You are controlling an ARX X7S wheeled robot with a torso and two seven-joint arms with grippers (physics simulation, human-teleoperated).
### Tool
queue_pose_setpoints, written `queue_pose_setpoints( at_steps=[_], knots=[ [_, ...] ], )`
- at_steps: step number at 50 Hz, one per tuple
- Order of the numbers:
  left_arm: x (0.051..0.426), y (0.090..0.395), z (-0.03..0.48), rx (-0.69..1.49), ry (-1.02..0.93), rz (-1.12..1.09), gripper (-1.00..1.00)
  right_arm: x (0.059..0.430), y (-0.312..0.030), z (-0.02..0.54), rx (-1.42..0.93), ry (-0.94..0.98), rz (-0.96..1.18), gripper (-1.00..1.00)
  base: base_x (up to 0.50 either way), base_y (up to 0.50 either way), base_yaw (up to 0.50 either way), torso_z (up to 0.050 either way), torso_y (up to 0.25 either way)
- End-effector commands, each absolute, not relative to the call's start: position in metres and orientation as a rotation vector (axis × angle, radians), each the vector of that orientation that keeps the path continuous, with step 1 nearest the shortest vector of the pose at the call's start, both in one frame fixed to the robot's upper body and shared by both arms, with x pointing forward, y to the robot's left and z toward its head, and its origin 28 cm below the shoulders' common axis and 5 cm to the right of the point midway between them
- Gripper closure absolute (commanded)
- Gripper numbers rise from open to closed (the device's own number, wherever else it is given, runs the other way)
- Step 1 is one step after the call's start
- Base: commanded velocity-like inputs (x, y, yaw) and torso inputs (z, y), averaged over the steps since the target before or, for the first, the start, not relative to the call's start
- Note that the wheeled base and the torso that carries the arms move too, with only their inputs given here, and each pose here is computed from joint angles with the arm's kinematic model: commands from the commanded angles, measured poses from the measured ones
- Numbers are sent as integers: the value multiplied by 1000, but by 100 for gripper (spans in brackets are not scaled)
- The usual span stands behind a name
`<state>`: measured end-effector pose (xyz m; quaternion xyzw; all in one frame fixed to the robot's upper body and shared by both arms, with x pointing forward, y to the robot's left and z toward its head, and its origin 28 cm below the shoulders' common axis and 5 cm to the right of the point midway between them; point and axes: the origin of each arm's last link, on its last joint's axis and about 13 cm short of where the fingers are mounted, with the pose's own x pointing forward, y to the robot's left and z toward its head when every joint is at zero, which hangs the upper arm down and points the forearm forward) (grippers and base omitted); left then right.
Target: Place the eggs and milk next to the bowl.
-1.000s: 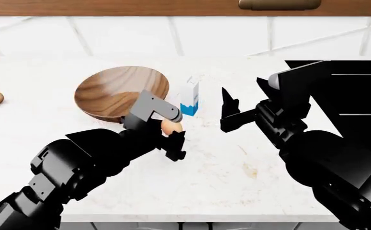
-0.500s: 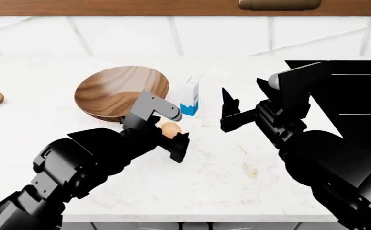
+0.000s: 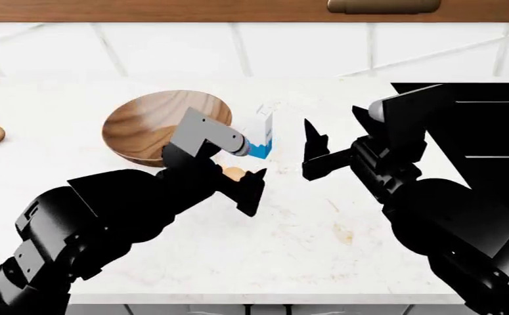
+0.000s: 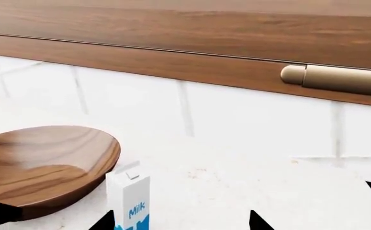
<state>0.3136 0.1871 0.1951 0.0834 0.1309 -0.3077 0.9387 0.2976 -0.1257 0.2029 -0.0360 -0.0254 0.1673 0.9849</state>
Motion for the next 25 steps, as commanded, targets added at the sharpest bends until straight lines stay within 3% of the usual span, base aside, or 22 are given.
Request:
queue_pose_setpoints(
  at_steps=[1,15,25],
  knots=[
    [301,188,211,158,209,-638,-100,296,-125,206,-72,-58,337,-100,0,0,0,0,0],
    [263,187,242,136,103,-628,-100,281,-129,218,-67,-88,337,-100,0,0,0,0,0],
    [230,201,251,128,92,-504,-100,259,-137,229,-101,-88,320,-100,0,0,0,0,0]
  ],
)
